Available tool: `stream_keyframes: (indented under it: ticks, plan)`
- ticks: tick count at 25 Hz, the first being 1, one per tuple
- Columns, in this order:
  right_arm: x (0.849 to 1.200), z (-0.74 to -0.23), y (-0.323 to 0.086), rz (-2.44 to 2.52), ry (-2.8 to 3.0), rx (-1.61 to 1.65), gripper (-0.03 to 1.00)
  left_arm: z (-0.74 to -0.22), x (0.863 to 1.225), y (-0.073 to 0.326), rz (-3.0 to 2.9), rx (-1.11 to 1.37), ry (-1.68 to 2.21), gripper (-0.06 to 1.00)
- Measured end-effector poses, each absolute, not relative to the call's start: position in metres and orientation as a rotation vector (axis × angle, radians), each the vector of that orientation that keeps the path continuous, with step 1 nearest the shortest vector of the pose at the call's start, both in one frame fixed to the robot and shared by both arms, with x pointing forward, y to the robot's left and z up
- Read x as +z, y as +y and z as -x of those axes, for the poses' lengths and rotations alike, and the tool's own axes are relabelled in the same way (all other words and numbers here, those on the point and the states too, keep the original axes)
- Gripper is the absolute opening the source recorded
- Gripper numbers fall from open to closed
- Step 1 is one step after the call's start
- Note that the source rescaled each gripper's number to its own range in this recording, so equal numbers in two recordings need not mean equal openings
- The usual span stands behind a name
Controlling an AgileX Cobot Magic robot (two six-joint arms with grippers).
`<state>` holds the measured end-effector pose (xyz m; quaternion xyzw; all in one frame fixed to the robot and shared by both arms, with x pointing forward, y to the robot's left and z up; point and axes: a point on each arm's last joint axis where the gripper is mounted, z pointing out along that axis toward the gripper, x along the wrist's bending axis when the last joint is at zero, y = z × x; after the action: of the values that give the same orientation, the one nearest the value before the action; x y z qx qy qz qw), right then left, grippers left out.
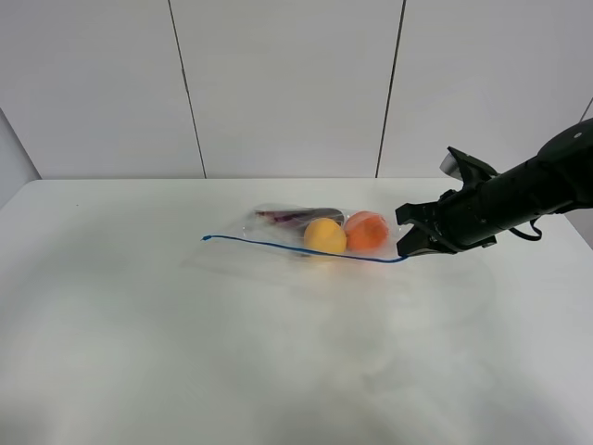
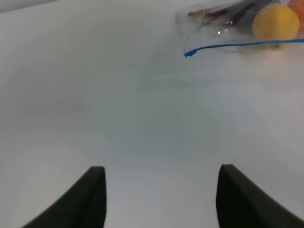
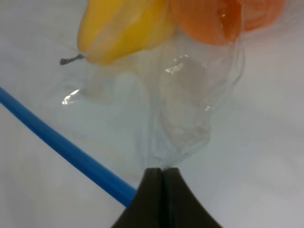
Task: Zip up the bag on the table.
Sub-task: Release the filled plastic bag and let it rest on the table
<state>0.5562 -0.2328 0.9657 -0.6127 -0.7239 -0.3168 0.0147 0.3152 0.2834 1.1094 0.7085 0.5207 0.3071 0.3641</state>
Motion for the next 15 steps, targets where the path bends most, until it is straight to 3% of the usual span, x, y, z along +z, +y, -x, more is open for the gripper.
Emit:
stream_keyframes:
  ticks: [11, 15]
  plan:
    - [0.966, -0.556, -0.232, 1.905, -2.244, -0.981, 0.0, -0.27, 1.105, 0.285, -1.795, 0.806, 1.334, 0.8]
    - [0.966, -0.556, -0.233, 1.906, -2.247, -0.98, 0.0, -0.267, 1.083, 0.285, -1.855, 0.74, 1.346, 0.8]
